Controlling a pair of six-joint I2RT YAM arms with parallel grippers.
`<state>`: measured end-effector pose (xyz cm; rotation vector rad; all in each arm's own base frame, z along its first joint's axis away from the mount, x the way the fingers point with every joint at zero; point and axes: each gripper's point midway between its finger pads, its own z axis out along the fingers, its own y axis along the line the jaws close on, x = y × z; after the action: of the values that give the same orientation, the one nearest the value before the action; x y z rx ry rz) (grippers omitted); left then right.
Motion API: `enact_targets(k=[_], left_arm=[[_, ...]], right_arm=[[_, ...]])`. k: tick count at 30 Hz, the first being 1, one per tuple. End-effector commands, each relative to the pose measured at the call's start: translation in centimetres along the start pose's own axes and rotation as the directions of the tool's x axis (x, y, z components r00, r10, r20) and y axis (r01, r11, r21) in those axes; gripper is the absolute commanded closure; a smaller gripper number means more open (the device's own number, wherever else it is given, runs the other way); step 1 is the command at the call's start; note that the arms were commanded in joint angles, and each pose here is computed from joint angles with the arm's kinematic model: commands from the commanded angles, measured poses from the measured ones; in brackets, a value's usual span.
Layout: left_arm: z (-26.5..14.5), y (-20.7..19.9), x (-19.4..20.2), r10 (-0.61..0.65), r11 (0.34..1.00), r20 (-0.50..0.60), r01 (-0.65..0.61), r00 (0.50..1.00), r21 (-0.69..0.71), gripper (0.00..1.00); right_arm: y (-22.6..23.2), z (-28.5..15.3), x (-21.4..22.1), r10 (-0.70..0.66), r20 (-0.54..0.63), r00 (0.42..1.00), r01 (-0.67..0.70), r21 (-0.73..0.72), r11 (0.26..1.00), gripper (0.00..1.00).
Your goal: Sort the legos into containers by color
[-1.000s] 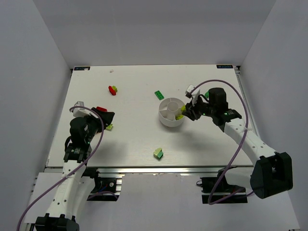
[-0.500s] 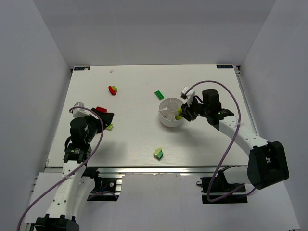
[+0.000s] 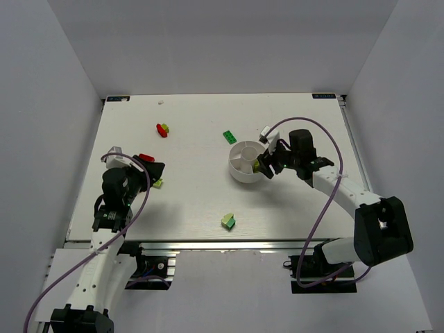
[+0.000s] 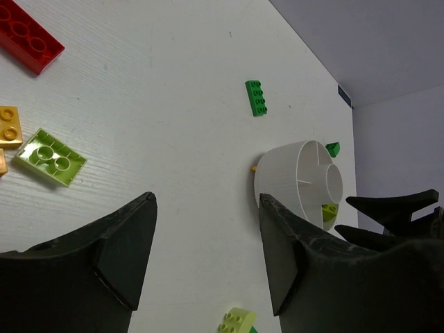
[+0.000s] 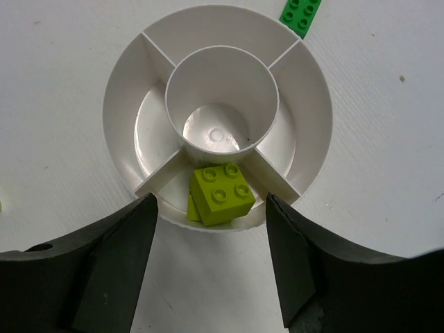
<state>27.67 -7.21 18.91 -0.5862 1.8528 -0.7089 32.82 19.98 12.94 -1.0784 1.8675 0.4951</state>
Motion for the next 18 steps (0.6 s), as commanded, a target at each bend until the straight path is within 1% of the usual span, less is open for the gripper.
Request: enact_targets(k=[1,2,3,4,5,6,7,8,10,11,12,13,14,15,16,17,18], left_arm=[[-0.1,-1.1,-0.9,0.023,0.999,0.021,-0.024,1.000,0.032,0.30],[0.0,-1.3,-0.8,0.024,0.999,0.012,-0.025,1.000,0.038,0.31],[0.2,-1.6,-0.9,0.027,0.998,0.008,-0.027,1.000,0.051,0.35],[0.3,-1.9,-0.9,0.029,0.998,-0.004,-0.029,1.000,0.063,0.47],[0.5,-2.3,-0.6,0.030,0.996,-0.030,-0.027,0.999,0.080,0.57],[1.2,-2.7,-0.5,0.022,0.996,-0.058,-0.017,0.998,0.084,0.83],[1.7,-2.9,-0.4,0.016,0.996,-0.077,-0.010,0.997,0.086,0.95],[2.2,-2.9,-0.2,0.007,0.997,-0.102,0.001,0.995,0.079,1.00],[3.7,-3.7,-0.1,0.012,0.997,-0.148,0.000,0.989,0.076,1.00],[4.2,-4.5,0.3,0.028,0.996,-0.168,-0.013,0.985,0.087,1.00],[4.8,-4.6,0.2,0.037,0.997,-0.172,-0.025,0.984,0.070,1.00],[6.1,-5.4,-0.3,0.057,0.997,-0.184,-0.046,0.981,0.066,1.00],[6.8,-6.0,0.1,0.074,0.996,-0.209,-0.062,0.975,0.065,0.88],[7.4,-5.7,0.3,0.085,0.996,-0.227,-0.081,0.970,0.027,0.78],[8.8,-6.2,0.7,0.095,0.995,-0.267,-0.097,0.959,0.004,0.54],[9.6,-6.6,1.1,0.098,0.995,-0.289,-0.104,0.952,-0.005,0.54],[10.3,-6.7,1.5,0.111,0.993,-0.312,-0.121,0.944,-0.015,0.39]], right_arm=[[-0.7,-0.2,-1.8,-0.032,0.047,0.998,0.031,0.028,0.999,0.31],[-0.9,-0.4,-2.2,-0.034,0.055,0.998,0.032,0.035,0.999,0.31],[-0.7,-0.9,-2.3,-0.030,0.048,0.998,0.028,0.035,0.999,0.28],[-0.8,-1.2,-2.9,-0.035,0.049,0.998,0.033,0.039,0.999,0.22],[-1.4,-1.7,-3.1,-0.043,0.039,0.998,0.040,0.073,0.996,0.11],[-1.9,-2.3,-3.9,-0.062,0.047,0.997,0.057,0.102,0.993,0.11],[-2.2,-2.6,-4.2,-0.066,0.043,0.997,0.061,0.120,0.991,0.11],[-2.7,-3.0,-4.3,-0.066,0.029,0.997,0.061,0.143,0.988,0.11],[-2.8,-3.6,-4.7,-0.071,0.019,0.997,0.068,0.107,0.992,0.12],[-2.0,-4.2,-5.2,-0.054,0.022,0.998,0.053,0.042,0.998,0.17],[-1.8,-4.4,-5.5,-0.044,0.026,0.999,0.043,0.021,0.999,0.30],[-1.6,-4.6,-5.6,-0.039,0.028,0.999,0.039,0.002,0.999,0.37],[-0.8,-4.9,-5.8,-0.036,0.028,0.999,0.038,-0.040,0.998,0.48],[-0.6,-5.1,-5.9,-0.039,0.028,0.999,0.041,-0.051,0.998,0.70],[-0.5,-5.2,-6.0,-0.038,0.029,0.999,0.039,-0.049,0.998,0.83],[-0.6,-5.1,-5.8,-0.029,0.027,0.999,0.030,-0.040,0.999,0.83],[-0.8,-5.3,-5.9,-0.024,0.031,0.999,0.025,-0.024,0.999,0.81]])
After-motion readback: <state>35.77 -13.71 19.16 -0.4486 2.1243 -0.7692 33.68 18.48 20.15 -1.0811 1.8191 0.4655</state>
